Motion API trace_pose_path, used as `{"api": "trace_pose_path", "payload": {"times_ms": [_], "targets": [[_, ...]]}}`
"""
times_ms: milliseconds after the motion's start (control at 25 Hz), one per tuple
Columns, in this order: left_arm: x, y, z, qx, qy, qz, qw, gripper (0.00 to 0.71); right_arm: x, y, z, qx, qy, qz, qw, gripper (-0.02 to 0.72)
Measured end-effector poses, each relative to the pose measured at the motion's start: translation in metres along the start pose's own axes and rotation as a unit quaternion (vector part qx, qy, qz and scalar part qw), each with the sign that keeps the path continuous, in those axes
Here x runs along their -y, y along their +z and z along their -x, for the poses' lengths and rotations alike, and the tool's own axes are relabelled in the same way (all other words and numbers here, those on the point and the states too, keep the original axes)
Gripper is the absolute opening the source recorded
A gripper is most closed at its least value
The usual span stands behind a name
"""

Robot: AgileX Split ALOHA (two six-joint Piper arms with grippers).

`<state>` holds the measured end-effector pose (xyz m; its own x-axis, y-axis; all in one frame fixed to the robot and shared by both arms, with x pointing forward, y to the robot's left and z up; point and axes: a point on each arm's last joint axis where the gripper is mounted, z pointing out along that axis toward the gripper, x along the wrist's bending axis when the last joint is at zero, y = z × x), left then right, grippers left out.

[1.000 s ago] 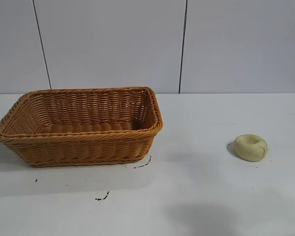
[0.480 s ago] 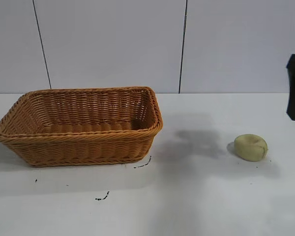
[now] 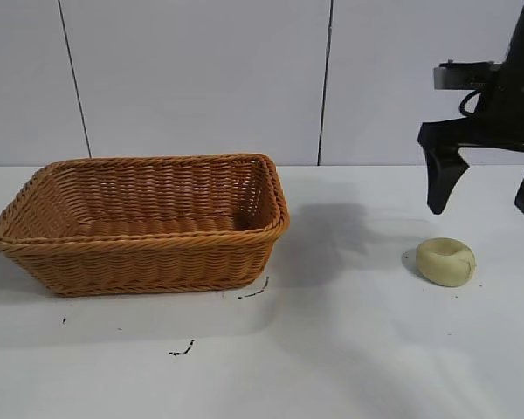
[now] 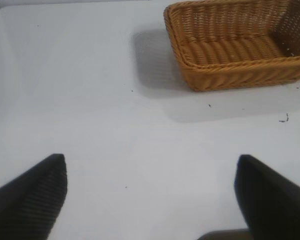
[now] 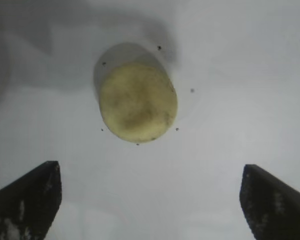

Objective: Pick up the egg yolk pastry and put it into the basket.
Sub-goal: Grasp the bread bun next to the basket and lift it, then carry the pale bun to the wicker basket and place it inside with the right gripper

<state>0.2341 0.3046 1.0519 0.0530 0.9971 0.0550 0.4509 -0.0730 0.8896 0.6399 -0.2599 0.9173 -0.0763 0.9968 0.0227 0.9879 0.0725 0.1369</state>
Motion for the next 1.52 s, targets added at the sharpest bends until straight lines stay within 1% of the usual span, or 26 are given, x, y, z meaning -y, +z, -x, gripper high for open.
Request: {"api": "trace_pose_path", "payload": {"times_ms": [240, 440, 480, 520, 560, 760, 840, 880, 1040, 1240, 1320, 1520], "targets": [[0.0, 0.0, 0.0, 0.0, 0.0, 0.0, 1.0, 0.693, -0.003, 0.028, 0.001, 0.0, 0.001, -0.001, 1.0, 0.696], [0.0, 0.0, 0.0, 0.0, 0.0, 0.0, 1.0, 0.693, -0.004, 0.031, 0.001, 0.0, 0.001, 0.004, 1.0, 0.696], [0.0, 0.0, 0.0, 0.0, 0.0, 0.0, 1.0, 0.693, -0.004, 0.031, 0.001, 0.0, 0.001, 0.004, 1.0, 0.68], [0.0, 0.0, 0.0, 0.0, 0.0, 0.0, 1.0, 0.693, -0.004, 0.031, 0.001, 0.0, 0.001, 0.004, 1.0, 0.649], [0.0, 0.0, 0.0, 0.0, 0.0, 0.0, 1.0, 0.693, -0.004, 0.031, 0.001, 0.0, 0.001, 0.003, 1.0, 0.599], [0.0, 0.0, 0.0, 0.0, 0.0, 0.0, 1.0, 0.693, -0.004, 0.031, 0.0, -0.001, 0.002, 0.003, 1.0, 0.289], [0.0, 0.0, 0.0, 0.0, 0.0, 0.0, 1.0, 0.693, -0.004, 0.031, 0.0, -0.001, 0.002, 0.003, 1.0, 0.234], [0.0, 0.0, 0.0, 0.0, 0.0, 0.0, 1.0, 0.693, -0.004, 0.029, 0.0, -0.001, 0.002, 0.006, 1.0, 0.22], [0.0, 0.0, 0.0, 0.0, 0.0, 0.0, 1.0, 0.693, -0.006, 0.008, 0.0, 0.001, -0.005, 0.024, 1.0, 0.201], [0.0, 0.0, 0.0, 0.0, 0.0, 0.0, 1.0, 0.693, -0.021, -0.059, -0.002, -0.001, -0.007, 0.066, 0.998, 0.196], [0.0, 0.0, 0.0, 0.0, 0.0, 0.0, 1.0, 0.693, -0.029, -0.081, -0.002, -0.001, -0.008, 0.071, 0.997, 0.195], [0.0, 0.0, 0.0, 0.0, 0.0, 0.0, 1.0, 0.693, -0.046, -0.12, -0.016, -0.005, -0.024, 0.113, 0.993, 0.195]]}}
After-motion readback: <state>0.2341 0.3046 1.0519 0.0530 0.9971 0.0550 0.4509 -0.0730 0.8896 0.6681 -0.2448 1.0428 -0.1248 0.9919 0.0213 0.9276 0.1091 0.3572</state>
